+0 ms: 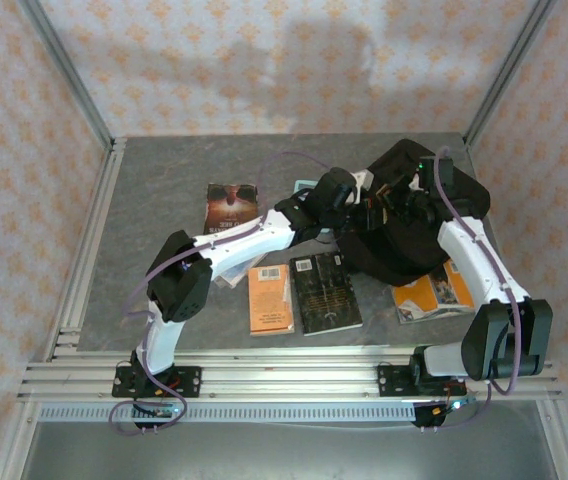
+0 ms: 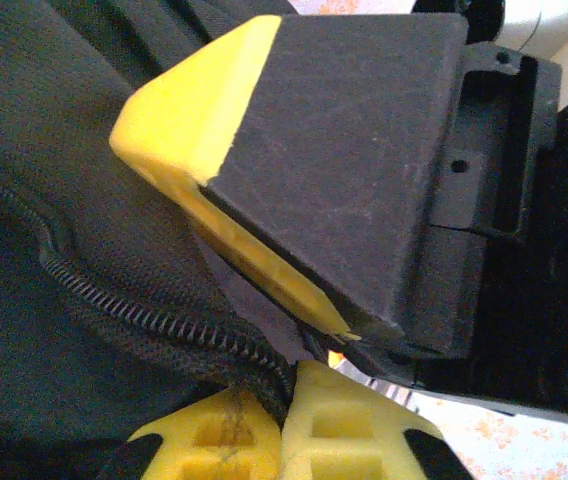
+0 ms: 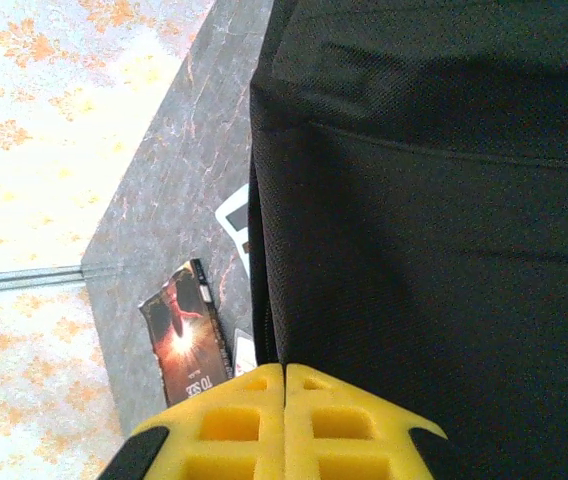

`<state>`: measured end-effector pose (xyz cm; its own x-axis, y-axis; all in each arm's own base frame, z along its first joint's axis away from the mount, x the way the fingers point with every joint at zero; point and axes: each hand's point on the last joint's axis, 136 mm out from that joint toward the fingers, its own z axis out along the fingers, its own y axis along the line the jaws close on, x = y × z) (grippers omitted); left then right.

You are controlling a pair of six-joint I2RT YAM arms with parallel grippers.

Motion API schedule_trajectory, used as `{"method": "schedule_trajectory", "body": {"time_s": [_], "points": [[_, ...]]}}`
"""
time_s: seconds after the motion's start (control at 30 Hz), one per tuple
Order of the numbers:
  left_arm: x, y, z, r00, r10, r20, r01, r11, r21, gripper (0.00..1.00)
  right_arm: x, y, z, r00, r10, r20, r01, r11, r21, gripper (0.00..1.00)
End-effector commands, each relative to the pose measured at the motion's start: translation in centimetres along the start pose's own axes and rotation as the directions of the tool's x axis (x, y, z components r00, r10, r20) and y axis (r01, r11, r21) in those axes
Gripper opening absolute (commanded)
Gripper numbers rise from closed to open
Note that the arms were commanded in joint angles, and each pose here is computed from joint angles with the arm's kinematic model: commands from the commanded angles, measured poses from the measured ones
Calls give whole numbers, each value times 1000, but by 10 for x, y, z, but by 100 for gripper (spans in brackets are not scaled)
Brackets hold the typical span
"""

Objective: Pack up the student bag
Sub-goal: Open the student bag at the top-right of the table.

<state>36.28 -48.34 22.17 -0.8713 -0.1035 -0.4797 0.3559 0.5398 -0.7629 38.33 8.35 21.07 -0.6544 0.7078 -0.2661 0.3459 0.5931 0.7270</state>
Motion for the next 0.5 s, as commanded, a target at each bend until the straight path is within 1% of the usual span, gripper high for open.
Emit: {"method": "schedule_trajectory", "body": {"time_s": [0.0,0.03,0.07,0.1,0.13,0.17,0.2,0.23,0.3,0.33,0.37,0.47], "points": [[-16,-2,-8,999,8,33,-8,1000,-7,0,-13,13,-28,994,-73,81,72,997,10,0],[-19,-1,-10,999,4,37,-4,1000,-5,0,-16,16,-34,991,-88,103,86,996,20,0],[-22,-2,-12,999,1,40,-1,1000,0,0,-19,16,-41,988,-99,122,95,995,35,6],[-24,-2,-14,999,1,42,-1,1000,3,0,-24,18,-50,982,-115,152,108,993,55,20],[-29,-3,-17,999,1,46,-2,1000,8,0,-27,19,-56,977,-127,171,116,991,71,30],[-33,-5,-20,999,2,44,-3,1000,12,0,-32,20,-66,969,-144,201,127,987,93,44],[-38,-8,-24,999,5,45,-6,1000,17,0,-37,21,-75,960,-160,231,136,984,115,54],[-43,-8,-28,999,6,46,-7,1000,16,0,-40,22,-83,951,-175,254,145,980,133,58],[-52,-9,-36,999,8,50,-8,1000,9,0,-46,23,-98,934,-206,291,163,973,164,61],[-58,-9,-40,998,8,54,-8,1000,10,0,-48,23,-101,928,-226,297,177,967,182,61],[-63,-10,-45,998,7,58,-8,1000,11,0,-48,29,-116,913,-248,325,200,964,174,61],[-77,-11,-53,998,3,55,-4,1000,18,0,-46,32,-124,889,-315,331,270,947,177,59]]}}
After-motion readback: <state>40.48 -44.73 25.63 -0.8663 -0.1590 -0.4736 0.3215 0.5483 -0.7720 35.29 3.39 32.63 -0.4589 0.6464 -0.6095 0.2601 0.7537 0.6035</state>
